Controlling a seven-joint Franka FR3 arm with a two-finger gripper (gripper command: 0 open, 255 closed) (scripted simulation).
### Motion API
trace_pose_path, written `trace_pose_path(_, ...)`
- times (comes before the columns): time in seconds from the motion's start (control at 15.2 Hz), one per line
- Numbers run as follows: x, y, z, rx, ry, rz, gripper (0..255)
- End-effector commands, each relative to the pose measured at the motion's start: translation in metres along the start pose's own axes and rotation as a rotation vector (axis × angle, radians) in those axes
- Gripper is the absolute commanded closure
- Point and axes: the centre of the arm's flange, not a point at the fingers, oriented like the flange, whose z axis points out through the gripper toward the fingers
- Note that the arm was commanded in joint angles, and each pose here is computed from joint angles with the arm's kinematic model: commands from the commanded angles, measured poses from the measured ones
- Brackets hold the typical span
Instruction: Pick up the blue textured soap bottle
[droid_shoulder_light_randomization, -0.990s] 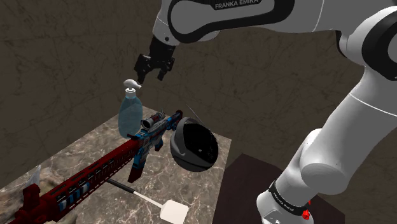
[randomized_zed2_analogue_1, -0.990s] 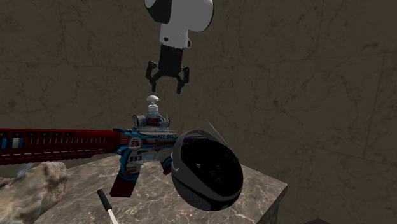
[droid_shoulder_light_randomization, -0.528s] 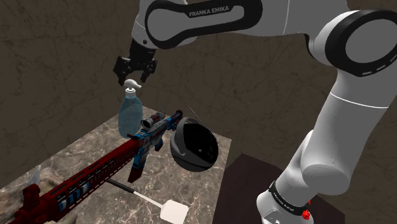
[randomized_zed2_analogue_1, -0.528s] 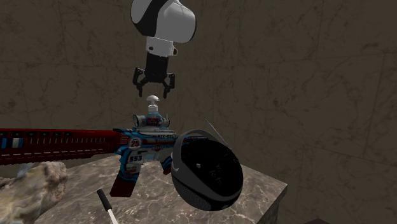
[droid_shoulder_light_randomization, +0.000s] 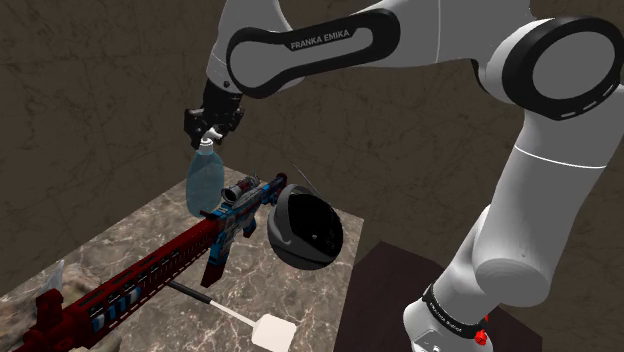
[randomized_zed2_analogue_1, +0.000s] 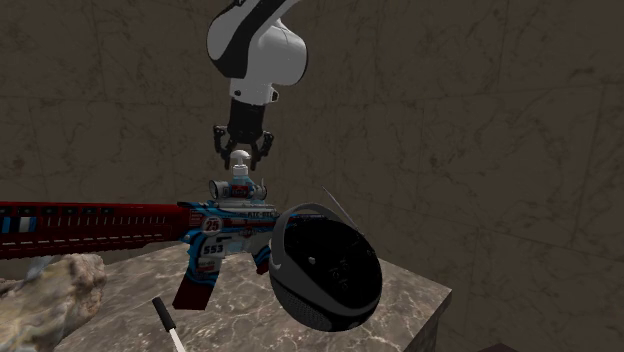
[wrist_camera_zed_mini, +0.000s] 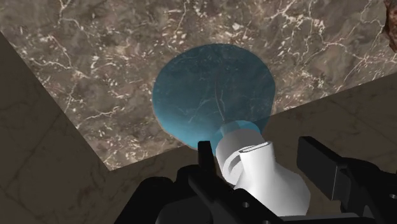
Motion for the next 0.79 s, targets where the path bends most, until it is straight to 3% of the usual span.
trace_pose_path(0.0,0.000,0.000,0.000,0.000,0.000,0.000,255)
trace_pose_path(0.53,-0.001,0.000,0.001,0.000,0.000,0.000,255)
trace_pose_path(0.73,0.004,-0.002,-0.014,0.000,0.000,0.000,255)
